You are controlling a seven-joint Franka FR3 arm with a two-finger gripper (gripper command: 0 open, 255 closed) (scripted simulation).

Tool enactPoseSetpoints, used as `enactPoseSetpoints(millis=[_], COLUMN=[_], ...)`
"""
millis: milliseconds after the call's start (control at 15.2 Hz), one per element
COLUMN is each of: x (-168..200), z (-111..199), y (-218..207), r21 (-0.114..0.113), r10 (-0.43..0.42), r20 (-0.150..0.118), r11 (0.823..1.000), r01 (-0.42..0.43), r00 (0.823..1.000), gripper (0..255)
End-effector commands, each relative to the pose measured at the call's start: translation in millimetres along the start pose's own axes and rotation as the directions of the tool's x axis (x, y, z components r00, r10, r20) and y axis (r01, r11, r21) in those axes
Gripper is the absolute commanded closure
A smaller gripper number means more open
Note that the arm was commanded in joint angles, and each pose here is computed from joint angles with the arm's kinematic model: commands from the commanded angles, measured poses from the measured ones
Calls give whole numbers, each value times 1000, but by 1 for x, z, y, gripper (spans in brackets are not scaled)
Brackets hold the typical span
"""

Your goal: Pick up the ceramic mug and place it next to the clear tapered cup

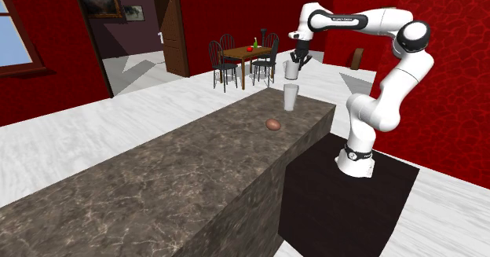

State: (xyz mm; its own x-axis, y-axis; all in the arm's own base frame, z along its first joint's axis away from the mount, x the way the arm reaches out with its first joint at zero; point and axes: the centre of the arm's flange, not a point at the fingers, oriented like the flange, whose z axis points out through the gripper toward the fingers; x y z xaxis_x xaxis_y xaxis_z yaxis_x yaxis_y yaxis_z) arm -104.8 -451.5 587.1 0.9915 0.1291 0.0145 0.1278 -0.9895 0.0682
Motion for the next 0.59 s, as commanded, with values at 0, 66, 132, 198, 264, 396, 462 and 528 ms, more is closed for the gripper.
enactPoseSetpoints(millis=[0,66,132,198,264,396,462,528], x=[-25,-38,-51,-64,-78,-104,-117,-130], z=[-2,-3,-3,-3,-4,-4,-4,-5], y=[-1,-2,-4,-5,-6,-9,-10,-11], r21=[0,0,0,0,0,0,0,0], r10=[-1,-1,-1,-1,-1,-1,-1,-1], r20=[0,0,0,0,0,0,0,0], r11=[1000,1000,1000,1000,1000,1000,1000,1000], r01=[1,1,1,1,1,1,1,1], r00=[1000,1000,1000,1000,1000,1000,1000,1000], gripper=[255,255,255,255,255,255,255,255])
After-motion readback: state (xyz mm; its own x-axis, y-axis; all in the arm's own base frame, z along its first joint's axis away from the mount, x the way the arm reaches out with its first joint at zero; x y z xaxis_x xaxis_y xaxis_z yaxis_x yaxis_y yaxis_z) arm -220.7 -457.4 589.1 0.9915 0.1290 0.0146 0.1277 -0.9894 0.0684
